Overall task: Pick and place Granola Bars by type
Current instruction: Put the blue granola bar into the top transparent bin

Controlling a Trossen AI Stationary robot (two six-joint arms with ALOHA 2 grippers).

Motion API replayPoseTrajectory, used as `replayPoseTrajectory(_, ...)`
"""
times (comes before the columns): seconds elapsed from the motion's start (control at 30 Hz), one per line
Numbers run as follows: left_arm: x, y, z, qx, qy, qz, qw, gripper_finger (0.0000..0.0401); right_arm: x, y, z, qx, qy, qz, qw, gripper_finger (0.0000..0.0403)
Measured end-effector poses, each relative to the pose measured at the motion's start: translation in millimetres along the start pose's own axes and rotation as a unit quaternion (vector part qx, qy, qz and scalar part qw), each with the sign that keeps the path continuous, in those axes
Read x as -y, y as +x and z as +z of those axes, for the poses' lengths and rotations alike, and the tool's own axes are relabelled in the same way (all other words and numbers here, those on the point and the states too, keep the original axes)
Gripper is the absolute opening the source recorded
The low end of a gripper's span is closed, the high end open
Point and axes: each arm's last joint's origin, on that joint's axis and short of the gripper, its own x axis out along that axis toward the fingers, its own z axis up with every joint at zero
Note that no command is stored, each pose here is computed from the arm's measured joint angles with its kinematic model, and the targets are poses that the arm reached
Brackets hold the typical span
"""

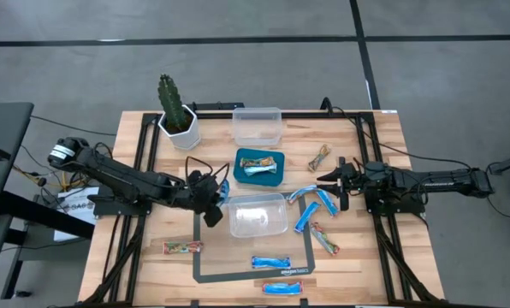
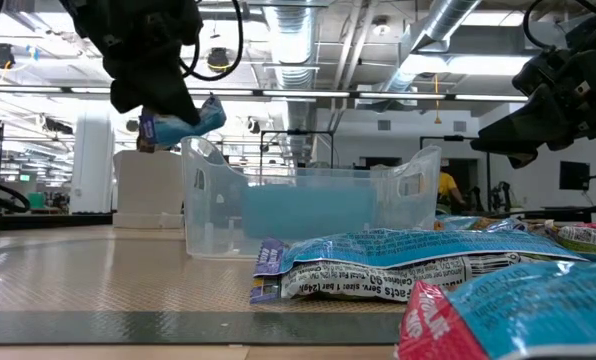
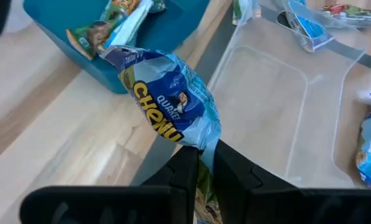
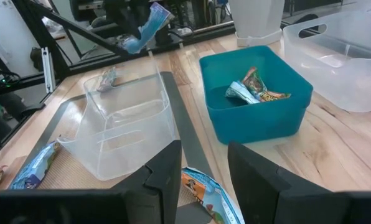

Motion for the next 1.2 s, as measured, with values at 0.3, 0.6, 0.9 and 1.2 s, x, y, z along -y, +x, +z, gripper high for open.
replayPoseTrajectory(0.3,-1.5,3.9,17.2,0.052,0.014,-0.02,0.998,0.0035,0.0,0.0,0.0,0.0,0.0,0.0,1.0,0.0124)
replayPoseTrajectory(0.6,-32.5,1.2,81.9,0.144,0.035,0.031,0.989,0.0036,0.0,0.0,0.0,0.0,0.0,0.0,1.0,0.0124)
replayPoseTrajectory(0.9,-72.4,-7.1,137.0,0.182,0.069,0.117,0.974,0.0036,0.0,0.0,0.0,0.0,0.0,0.0,1.0,0.0124)
replayPoseTrajectory(1.2,-89.4,0.2,158.4,0.178,0.078,0.138,0.971,0.0036,0.0,0.0,0.1,0.001,0.0,0.0,1.0,0.0124)
